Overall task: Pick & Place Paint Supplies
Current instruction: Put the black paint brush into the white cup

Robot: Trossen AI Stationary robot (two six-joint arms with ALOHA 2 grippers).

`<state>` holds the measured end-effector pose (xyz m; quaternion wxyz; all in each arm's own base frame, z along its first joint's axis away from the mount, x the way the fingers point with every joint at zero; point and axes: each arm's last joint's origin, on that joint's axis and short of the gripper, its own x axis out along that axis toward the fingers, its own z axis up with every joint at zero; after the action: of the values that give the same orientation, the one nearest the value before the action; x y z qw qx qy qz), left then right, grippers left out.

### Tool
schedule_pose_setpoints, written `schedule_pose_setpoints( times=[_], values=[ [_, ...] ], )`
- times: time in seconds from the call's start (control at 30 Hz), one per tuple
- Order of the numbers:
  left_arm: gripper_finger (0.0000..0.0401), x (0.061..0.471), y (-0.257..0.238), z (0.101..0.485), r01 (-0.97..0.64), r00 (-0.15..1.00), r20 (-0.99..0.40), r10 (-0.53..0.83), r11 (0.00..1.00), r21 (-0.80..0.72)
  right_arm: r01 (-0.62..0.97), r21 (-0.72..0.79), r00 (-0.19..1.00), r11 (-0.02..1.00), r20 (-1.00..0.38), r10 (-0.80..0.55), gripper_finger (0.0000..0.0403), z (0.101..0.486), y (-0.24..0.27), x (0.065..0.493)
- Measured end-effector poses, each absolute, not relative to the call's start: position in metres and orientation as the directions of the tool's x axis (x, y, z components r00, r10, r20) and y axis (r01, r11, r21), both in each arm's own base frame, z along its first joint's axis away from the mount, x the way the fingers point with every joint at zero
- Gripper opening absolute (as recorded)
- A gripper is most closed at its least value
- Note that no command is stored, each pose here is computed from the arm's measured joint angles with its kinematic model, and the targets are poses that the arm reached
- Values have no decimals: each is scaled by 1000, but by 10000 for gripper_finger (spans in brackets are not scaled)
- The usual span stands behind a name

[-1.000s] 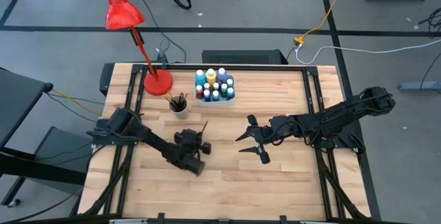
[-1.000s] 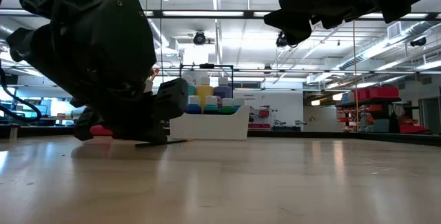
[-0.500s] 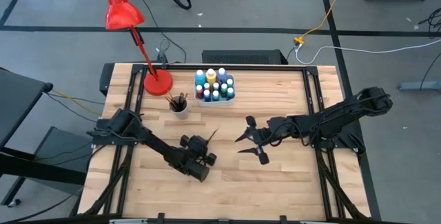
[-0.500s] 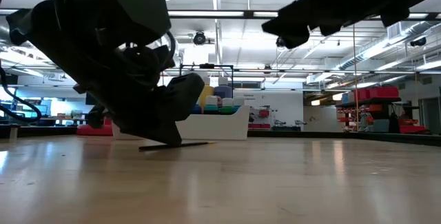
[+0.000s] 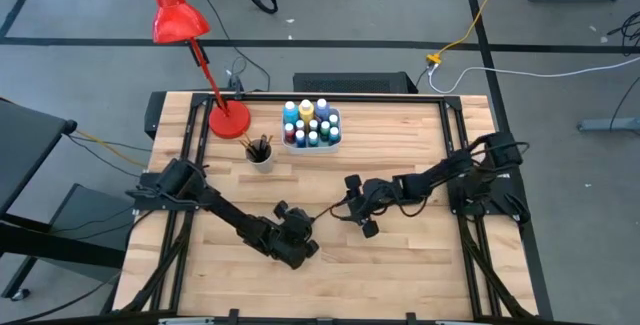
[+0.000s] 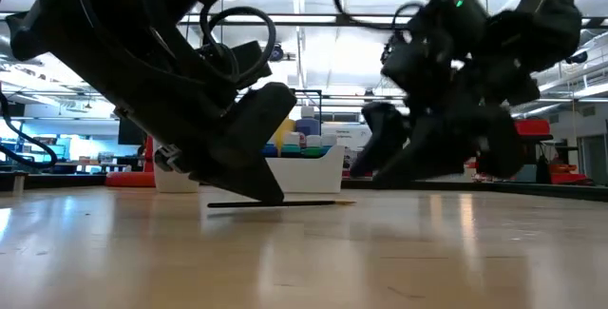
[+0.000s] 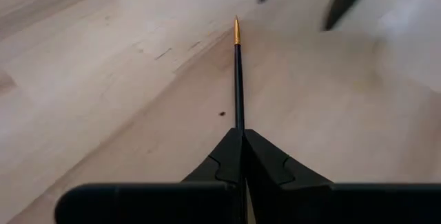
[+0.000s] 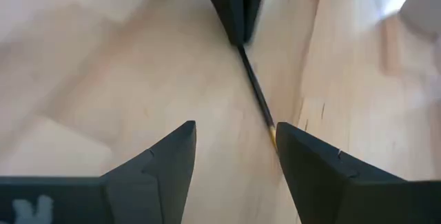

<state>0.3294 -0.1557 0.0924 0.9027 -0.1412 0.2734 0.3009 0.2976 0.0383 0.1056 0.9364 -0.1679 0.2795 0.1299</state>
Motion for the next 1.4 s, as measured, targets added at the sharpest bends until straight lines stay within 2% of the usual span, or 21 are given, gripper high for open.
schedule_pose_setpoints(
  times=[0.2, 0.33, 0.5, 0.93, 1.4],
  values=[
    [15, 330, -156, 93, -617, 672, -578, 463, 782, -90, -239, -234, 813, 942, -579, 63, 208, 99, 19, 300],
    [15, 330, -156, 93, -618, 672, -577, 465, 781, -90, -214, -162, 812, 963, -577, 83, 208, 99, 9, 301],
    [15, 330, -156, 93, -617, 673, -576, 464, 781, -91, -259, -109, 791, 960, -595, 146, 208, 97, 5, 299],
    [15, 330, -156, 94, -620, 676, -570, 468, 779, -94, -236, -138, 785, 962, -611, 105, 174, 96, 4, 298],
    [16, 335, -158, 99, -585, 713, -531, 458, 806, -90, -247, -149, 782, 957, -614, 107, 169, 96, 4, 298]
  ],
)
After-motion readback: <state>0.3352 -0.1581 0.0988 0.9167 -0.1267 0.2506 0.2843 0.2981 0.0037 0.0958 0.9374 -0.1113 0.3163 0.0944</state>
